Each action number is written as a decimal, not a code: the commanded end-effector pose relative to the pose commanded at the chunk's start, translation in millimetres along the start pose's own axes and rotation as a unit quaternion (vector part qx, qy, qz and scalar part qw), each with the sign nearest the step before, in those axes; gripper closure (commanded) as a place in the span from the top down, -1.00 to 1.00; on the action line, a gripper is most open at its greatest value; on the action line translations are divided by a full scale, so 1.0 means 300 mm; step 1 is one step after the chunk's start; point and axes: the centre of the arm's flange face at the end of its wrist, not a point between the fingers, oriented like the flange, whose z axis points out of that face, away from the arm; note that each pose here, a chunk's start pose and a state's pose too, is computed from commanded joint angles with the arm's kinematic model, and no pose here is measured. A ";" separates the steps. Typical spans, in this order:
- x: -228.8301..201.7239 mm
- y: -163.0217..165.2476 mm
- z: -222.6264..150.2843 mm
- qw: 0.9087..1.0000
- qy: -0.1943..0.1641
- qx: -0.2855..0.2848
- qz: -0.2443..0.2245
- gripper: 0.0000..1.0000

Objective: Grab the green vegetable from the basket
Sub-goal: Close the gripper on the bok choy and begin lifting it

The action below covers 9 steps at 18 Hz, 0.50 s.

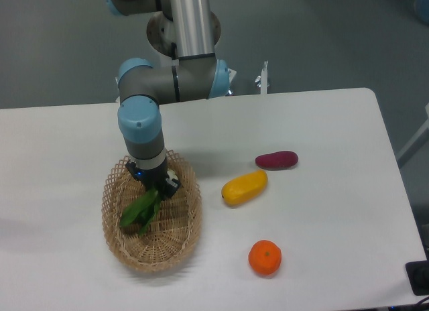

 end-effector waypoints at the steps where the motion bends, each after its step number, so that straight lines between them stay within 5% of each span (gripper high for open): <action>1: 0.000 0.000 -0.008 1.000 -0.001 0.002 0.000 -0.20; 9: -0.011 -0.009 -0.042 1.000 -0.008 0.010 0.002 -0.28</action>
